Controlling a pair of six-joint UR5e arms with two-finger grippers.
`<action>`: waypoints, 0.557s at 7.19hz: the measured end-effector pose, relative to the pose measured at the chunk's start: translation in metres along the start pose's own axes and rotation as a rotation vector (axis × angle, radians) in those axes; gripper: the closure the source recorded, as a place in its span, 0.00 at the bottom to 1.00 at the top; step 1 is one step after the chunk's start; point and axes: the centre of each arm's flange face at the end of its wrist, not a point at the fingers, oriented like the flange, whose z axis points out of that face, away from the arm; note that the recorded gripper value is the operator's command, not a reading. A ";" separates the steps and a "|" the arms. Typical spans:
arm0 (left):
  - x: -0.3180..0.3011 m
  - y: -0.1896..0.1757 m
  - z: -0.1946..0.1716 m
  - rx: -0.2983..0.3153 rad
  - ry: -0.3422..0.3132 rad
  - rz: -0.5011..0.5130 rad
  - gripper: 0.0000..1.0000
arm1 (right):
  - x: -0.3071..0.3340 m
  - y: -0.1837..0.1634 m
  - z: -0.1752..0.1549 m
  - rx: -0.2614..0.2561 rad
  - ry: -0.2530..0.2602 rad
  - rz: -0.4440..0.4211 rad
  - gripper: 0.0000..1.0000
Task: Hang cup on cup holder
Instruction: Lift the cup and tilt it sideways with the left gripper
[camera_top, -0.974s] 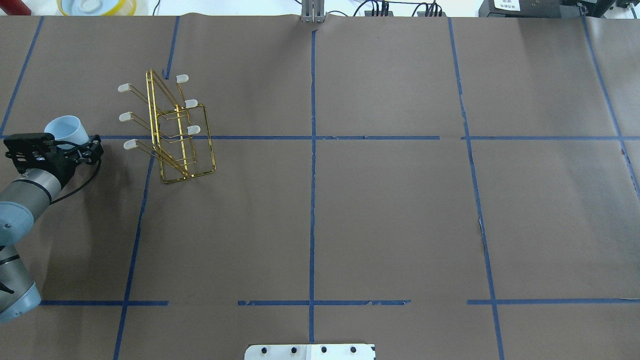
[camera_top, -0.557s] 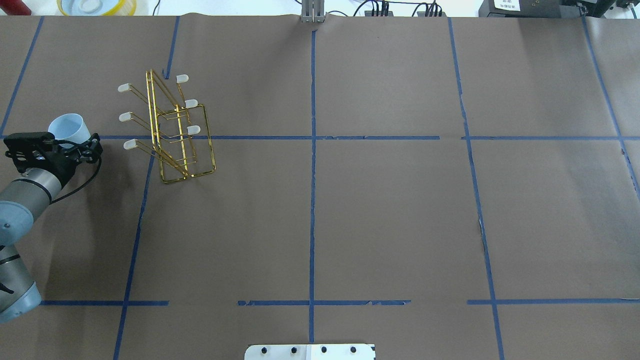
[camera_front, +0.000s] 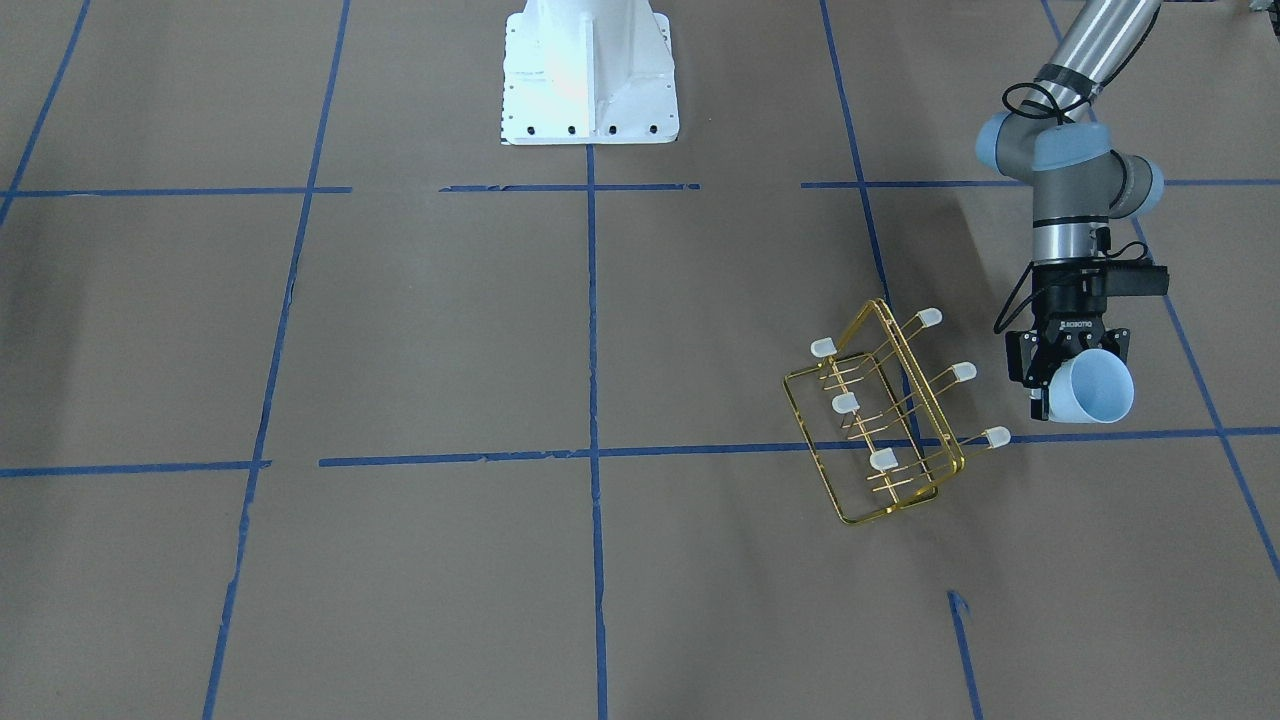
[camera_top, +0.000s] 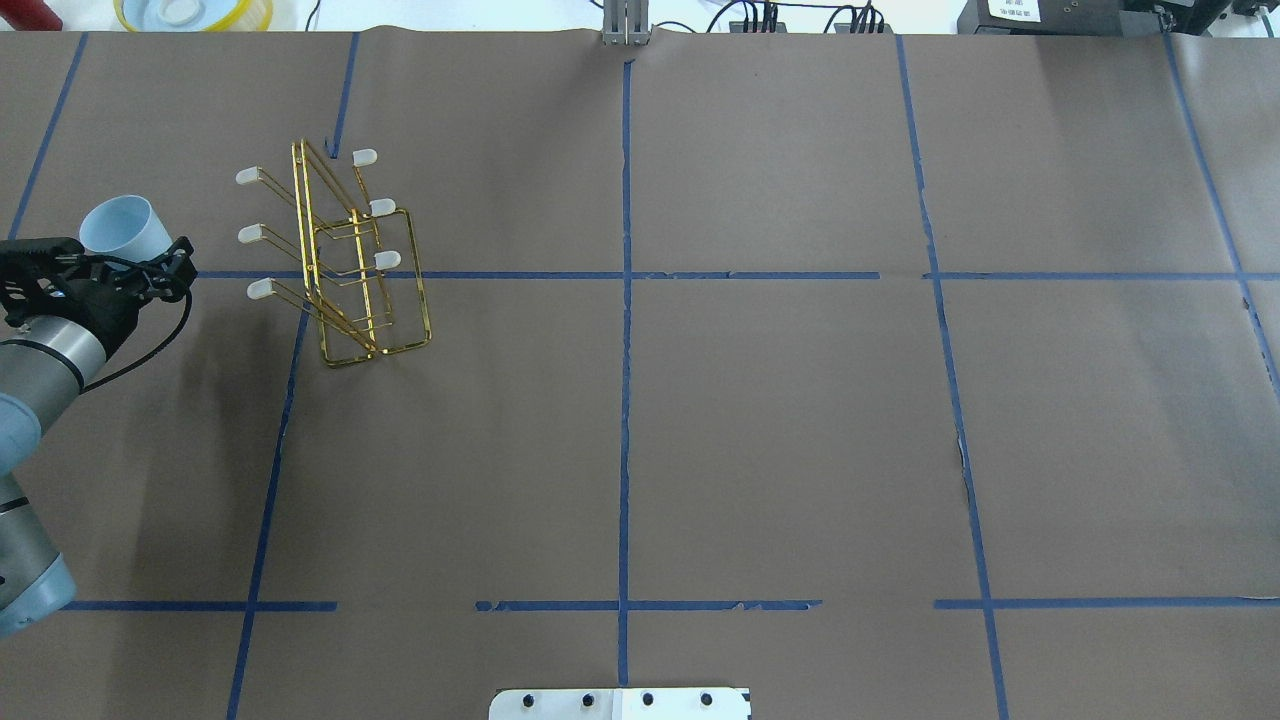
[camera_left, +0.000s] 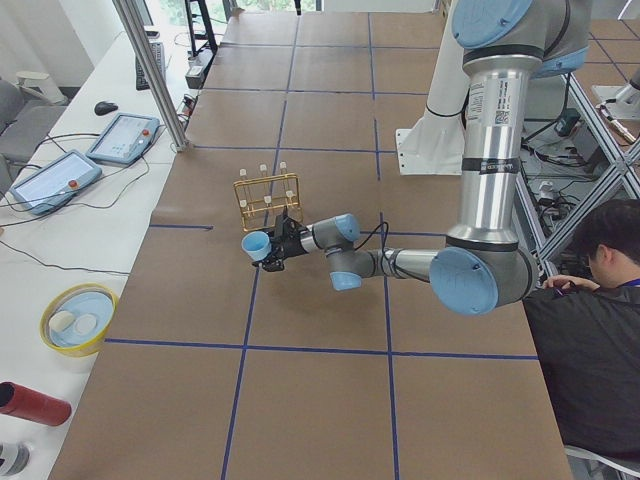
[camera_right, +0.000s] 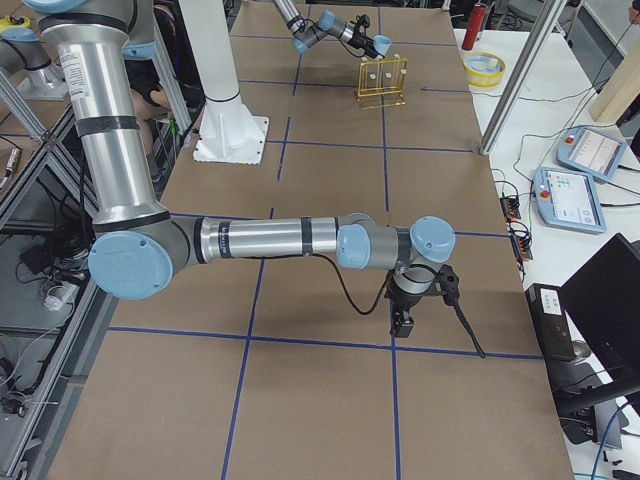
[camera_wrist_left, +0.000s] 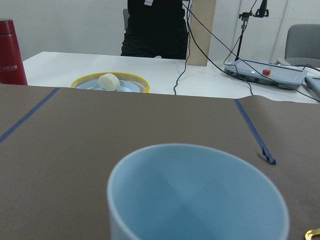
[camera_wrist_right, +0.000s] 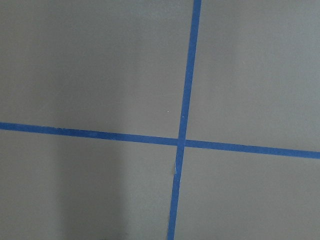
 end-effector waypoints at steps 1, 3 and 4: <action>0.005 -0.014 -0.016 0.012 0.016 0.053 0.75 | 0.000 0.000 0.000 0.000 0.000 0.000 0.00; 0.016 -0.046 -0.053 0.026 0.024 0.158 0.89 | 0.000 0.000 0.000 0.000 0.000 0.000 0.00; 0.023 -0.059 -0.067 0.021 0.008 0.216 0.97 | 0.000 0.000 0.000 0.000 0.000 0.000 0.00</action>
